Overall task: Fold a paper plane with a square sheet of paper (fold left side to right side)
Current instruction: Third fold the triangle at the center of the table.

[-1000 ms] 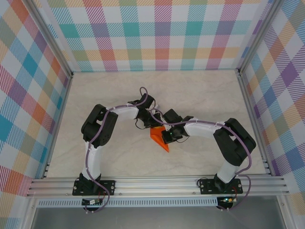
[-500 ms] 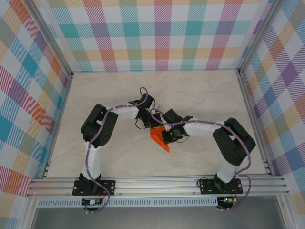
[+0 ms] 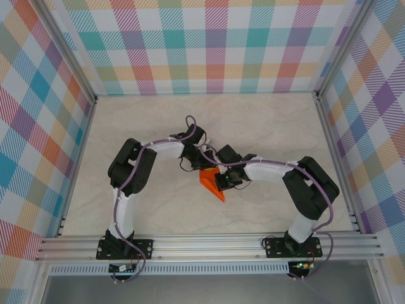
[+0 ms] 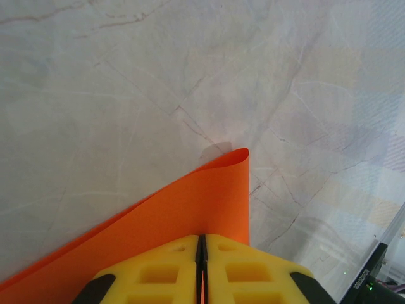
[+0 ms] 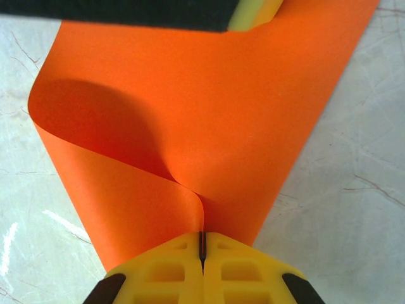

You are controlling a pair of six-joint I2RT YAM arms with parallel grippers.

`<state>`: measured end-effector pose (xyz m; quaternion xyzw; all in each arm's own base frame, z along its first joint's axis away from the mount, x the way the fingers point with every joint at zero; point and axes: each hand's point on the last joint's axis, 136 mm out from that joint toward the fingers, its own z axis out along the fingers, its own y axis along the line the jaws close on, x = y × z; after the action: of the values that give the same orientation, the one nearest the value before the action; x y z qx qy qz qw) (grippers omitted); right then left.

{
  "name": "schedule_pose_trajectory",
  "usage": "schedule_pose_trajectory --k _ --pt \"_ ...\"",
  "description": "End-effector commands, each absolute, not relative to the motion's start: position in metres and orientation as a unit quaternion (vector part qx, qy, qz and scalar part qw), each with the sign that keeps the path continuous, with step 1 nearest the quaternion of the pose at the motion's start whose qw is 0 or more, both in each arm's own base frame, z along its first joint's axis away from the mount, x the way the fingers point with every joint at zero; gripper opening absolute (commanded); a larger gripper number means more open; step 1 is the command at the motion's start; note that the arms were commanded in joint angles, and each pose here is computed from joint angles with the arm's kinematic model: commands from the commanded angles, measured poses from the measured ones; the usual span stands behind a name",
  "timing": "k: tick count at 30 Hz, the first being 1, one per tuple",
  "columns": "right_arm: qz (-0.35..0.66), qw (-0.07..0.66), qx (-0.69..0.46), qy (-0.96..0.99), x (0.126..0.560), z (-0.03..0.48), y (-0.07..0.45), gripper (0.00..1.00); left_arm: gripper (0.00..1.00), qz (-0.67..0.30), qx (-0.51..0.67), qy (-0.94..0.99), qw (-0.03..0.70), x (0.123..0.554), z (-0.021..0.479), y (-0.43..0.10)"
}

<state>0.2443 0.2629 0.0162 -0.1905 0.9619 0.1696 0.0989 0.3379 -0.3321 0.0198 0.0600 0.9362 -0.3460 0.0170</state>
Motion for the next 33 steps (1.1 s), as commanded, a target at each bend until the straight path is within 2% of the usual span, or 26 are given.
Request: schedule_pose_trajectory --k 1,7,13,15,16,18,22,28,33 --pt "0.145 0.063 -0.18 0.971 0.232 -0.001 0.248 0.0 0.14 -0.314 0.068 0.947 -0.007 0.321 0.0 -0.329" --pt "0.148 0.049 -0.182 0.971 0.226 -0.003 0.247 0.0 0.18 -0.332 0.076 0.94 0.021 0.337 0.041 -0.322" --pt "0.153 0.044 -0.186 0.97 0.224 -0.004 0.249 0.0 0.3 -0.353 0.067 0.932 0.042 0.363 0.074 -0.309" --pt "0.153 0.042 -0.188 0.969 0.224 -0.005 0.25 0.0 0.3 -0.353 0.059 0.932 0.053 0.369 0.082 -0.298" --pt "0.153 0.042 -0.187 0.969 0.224 -0.006 0.249 0.0 0.3 -0.353 0.055 0.932 0.058 0.369 0.086 -0.292" --pt "0.155 0.041 -0.188 0.969 0.224 -0.006 0.25 0.0 0.23 -0.353 0.051 0.932 0.069 0.366 0.094 -0.282" --pt "0.158 0.041 -0.189 0.968 0.225 -0.005 0.252 0.0 0.11 -0.37 0.047 0.925 0.07 0.336 0.1 -0.274" --pt "0.157 0.038 -0.193 0.968 0.223 -0.005 0.252 0.0 0.09 -0.407 0.055 0.911 0.045 0.288 0.096 -0.288" --pt "0.151 0.036 -0.192 0.969 0.223 -0.007 0.25 0.0 0.09 -0.404 0.07 0.912 0.033 0.273 0.082 -0.305"
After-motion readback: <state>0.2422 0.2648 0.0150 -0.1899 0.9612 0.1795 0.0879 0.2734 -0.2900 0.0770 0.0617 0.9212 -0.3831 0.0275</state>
